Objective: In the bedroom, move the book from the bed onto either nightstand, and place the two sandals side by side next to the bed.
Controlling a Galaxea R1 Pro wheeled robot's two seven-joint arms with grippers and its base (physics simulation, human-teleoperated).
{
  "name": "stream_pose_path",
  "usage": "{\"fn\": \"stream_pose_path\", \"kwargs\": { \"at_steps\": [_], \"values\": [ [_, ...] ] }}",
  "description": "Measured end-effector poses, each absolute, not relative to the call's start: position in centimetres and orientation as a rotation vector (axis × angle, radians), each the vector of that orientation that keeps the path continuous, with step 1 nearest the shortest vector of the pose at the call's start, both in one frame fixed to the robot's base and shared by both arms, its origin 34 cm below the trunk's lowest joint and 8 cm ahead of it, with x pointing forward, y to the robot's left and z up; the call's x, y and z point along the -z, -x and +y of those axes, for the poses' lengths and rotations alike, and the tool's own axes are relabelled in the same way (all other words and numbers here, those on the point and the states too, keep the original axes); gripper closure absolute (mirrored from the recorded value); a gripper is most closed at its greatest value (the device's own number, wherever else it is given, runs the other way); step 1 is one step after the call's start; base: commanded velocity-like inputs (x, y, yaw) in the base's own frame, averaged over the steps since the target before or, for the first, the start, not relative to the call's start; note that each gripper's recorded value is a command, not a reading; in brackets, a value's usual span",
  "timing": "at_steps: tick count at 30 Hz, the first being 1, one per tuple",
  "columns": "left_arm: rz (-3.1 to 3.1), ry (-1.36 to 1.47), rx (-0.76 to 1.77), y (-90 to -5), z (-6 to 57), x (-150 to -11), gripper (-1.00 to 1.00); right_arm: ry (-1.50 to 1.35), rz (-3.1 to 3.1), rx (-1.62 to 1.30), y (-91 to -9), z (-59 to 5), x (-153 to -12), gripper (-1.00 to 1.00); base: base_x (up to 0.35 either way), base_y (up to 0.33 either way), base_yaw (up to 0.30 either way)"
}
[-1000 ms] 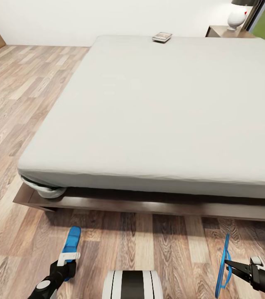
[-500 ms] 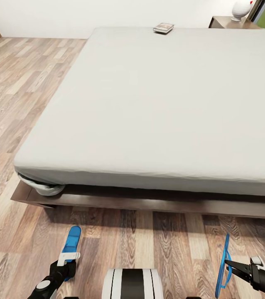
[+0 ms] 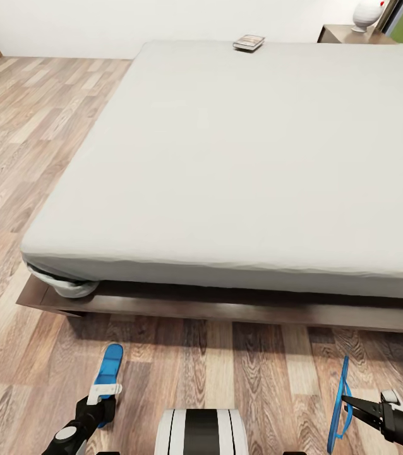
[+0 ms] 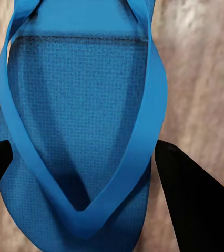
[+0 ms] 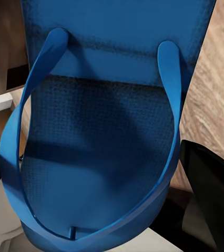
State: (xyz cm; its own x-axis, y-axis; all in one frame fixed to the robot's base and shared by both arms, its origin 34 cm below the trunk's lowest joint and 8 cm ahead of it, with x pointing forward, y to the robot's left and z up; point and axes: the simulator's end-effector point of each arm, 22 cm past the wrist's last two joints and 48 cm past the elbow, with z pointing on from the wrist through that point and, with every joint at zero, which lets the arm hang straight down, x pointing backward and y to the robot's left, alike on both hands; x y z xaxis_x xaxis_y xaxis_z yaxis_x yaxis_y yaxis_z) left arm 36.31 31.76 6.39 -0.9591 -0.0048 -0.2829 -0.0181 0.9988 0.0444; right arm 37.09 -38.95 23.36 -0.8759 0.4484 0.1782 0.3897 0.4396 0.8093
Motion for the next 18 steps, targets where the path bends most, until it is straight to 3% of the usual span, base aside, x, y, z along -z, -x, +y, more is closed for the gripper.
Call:
{"fn": "stream_pose_path", "kwargs": {
  "at_steps": [18],
  "values": [
    [2.862, 0.016, -0.068, -35.98, 31.78, -6.15, 1.0, -0.769, 2.617, -1.442, -36.89, -38.95, -23.11, 1.0, 0.0, 0.0, 0.0]
  ]
}}
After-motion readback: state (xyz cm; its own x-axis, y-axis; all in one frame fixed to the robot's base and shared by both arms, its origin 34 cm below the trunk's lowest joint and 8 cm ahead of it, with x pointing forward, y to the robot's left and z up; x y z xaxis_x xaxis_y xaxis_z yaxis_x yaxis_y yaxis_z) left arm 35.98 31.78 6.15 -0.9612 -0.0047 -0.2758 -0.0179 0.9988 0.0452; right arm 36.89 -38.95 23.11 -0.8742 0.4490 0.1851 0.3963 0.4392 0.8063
